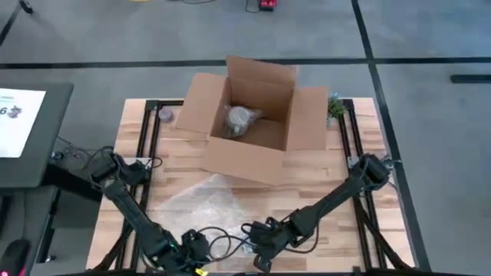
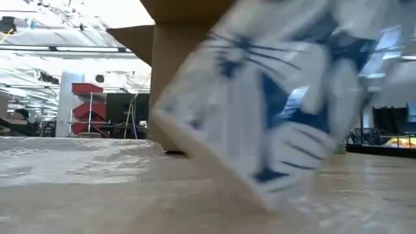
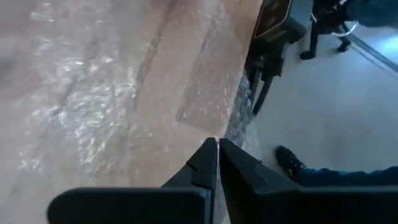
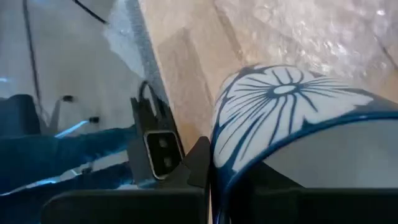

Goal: Wrap mug
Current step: Prepare the transparent bubble wrap

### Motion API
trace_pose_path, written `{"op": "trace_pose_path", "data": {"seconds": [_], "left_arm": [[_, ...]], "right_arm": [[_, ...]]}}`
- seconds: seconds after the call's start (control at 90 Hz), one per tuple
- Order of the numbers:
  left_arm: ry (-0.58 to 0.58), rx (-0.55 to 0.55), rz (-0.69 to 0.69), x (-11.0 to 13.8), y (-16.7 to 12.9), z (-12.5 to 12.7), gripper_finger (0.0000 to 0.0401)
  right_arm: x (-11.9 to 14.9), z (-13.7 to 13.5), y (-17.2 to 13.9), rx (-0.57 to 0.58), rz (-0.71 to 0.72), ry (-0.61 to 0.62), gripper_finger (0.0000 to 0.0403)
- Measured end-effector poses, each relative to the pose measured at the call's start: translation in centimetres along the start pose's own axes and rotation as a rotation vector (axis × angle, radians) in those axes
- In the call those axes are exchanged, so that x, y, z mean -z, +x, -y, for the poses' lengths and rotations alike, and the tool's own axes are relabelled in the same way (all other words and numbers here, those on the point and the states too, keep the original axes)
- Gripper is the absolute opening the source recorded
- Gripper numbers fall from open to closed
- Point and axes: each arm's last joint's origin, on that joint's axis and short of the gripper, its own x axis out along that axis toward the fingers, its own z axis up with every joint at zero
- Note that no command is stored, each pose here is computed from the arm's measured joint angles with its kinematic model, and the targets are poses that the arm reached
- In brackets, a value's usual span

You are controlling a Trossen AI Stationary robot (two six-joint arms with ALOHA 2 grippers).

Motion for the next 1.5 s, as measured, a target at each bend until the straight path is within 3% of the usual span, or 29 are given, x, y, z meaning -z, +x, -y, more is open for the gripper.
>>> {"op": "trace_pose_path", "data": {"seconds": [0.133,0.333,0.478,0.589,0.711,0.822,0.922,1.044,1.156,1.356,1.5], "left_arm": [[-0.003,-0.066,0.013,-0.7,1.4,-0.2,0.0000],[0.022,-0.096,0.136,-3.0,1.8,-0.2,0.0000],[0.093,-0.062,0.185,-4.9,2.4,-0.2,0.0006],[0.179,-0.002,0.191,-6.4,2.9,-0.3,0.0045],[0.284,0.041,0.160,-7.5,3.3,-0.5,0.0114],[0.380,0.038,0.026,-6.9,4.2,-1.3,0.0163],[0.402,-0.013,-0.092,-5.6,5.7,-2.1,0.0175],[0.421,-0.032,-0.151,-4.1,7.6,-2.1,0.0165],[0.379,-0.073,-0.160,-3.8,8.2,-1.5,0.0131],[0.366,-0.156,-0.140,-4.8,6.9,-0.7,0.0016],[0.325,-0.200,-0.052,-7.0,3.8,0.8,0.0012]], "right_arm": [[2.8,-0.2,-1.9,0.103,-0.077,0.009,0.0009],[6.1,0.1,-4.9,0.249,-0.152,0.046,0.0008],[6.7,-0.7,-6.9,0.193,-0.142,0.060,0.0008],[6.9,-1.0,-7.5,0.171,-0.127,0.071,0.0008],[7.0,-1.2,-7.4,0.162,-0.126,0.073,0.0008],[7.0,-1.4,-7.4,0.141,-0.120,0.075,0.0008],[6.9,-1.4,-7.4,0.139,-0.116,0.077,0.0008],[6.5,-1.4,-7.4,0.134,-0.102,0.076,0.0008],[6.6,-1.4,-7.4,0.131,-0.099,0.072,0.0008],[6.6,-1.3,-7.4,0.139,-0.096,0.044,0.0009],[6.8,-0.6,-7.5,0.216,-0.121,0.029,0.0009]]}}
